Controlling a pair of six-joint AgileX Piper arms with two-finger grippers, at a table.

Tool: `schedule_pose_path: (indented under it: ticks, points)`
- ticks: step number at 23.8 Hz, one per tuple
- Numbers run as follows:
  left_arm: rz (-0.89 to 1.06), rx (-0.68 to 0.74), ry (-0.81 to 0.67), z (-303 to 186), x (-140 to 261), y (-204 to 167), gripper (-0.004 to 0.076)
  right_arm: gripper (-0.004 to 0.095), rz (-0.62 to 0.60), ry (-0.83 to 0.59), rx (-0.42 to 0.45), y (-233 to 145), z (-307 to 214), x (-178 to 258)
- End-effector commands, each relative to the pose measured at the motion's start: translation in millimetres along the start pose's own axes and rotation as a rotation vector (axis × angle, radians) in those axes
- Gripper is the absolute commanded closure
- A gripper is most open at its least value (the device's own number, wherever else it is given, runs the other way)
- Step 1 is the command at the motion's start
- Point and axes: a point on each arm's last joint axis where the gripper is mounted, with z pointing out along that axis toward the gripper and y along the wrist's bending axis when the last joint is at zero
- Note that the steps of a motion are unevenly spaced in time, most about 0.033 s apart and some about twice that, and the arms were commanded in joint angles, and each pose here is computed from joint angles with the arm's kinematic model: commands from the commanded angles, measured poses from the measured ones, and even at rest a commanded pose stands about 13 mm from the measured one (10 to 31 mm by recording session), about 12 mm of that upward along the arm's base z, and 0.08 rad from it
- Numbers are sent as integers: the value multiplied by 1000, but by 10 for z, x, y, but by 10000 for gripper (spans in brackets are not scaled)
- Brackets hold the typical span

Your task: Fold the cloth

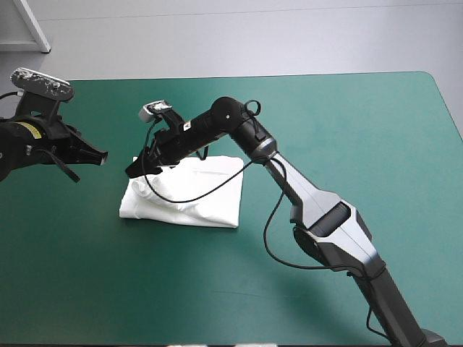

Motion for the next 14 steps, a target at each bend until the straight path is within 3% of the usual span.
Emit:
schedule_pose_path:
  ticks: [1,5,9,10,14]
  points:
    - [-9,-32,-91,-143,-65,38,705,489,-22,-117,155,263,-622,-294]
    - [-9,-35,-97,-128,-78,41,705,490,-22,-74,310,395,-928,-251]
    - [-22,-38,-109,-116,-91,44,705,490,13,82,503,358,-1163,356]
    - [-23,-36,-109,-116,-92,43,705,491,40,12,547,320,-1264,526]
    - [-33,-30,-108,-100,-88,35,705,479,174,-193,577,96,-1432,882]
